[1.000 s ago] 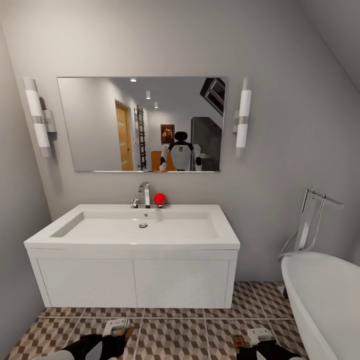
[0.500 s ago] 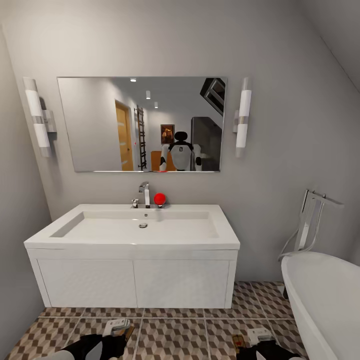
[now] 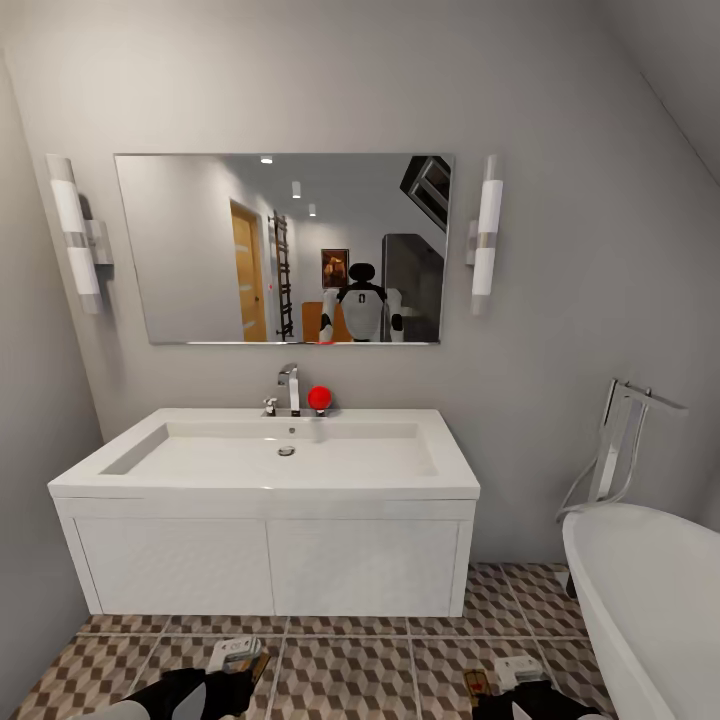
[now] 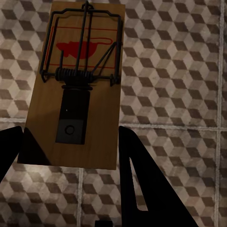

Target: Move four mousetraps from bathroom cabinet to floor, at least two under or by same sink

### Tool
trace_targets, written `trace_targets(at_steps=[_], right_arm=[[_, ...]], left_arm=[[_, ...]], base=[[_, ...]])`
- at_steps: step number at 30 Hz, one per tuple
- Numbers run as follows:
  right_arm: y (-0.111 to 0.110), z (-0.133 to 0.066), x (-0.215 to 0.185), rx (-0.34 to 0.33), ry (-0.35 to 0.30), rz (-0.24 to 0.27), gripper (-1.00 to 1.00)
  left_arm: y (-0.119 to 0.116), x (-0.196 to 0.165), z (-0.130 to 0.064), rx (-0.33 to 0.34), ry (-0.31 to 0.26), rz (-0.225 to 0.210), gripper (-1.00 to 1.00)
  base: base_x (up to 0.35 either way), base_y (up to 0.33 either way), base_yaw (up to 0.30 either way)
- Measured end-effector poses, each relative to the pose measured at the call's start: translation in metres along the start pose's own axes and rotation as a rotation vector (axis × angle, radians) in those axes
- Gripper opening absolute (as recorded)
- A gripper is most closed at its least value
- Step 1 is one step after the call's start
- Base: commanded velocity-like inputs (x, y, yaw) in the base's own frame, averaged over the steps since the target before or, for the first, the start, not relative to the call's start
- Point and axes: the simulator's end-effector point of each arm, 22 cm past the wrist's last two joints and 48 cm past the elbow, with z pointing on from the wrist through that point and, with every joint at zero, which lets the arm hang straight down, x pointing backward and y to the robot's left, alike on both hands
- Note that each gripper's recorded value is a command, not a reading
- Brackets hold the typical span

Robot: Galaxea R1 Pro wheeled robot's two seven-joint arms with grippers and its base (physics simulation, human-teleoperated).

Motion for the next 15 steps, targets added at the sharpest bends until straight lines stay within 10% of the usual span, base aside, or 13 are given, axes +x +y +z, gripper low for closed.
trace_targets(at_steps=[15], right_arm=[[0.001,0.02,0.011,0.001,0.0,0.0,-1.0]], left_arm=[[0.004,0.013,0.019,-0.004,0.002,0.007,-1.0]], base=[[0.0,0.0,0.0]])
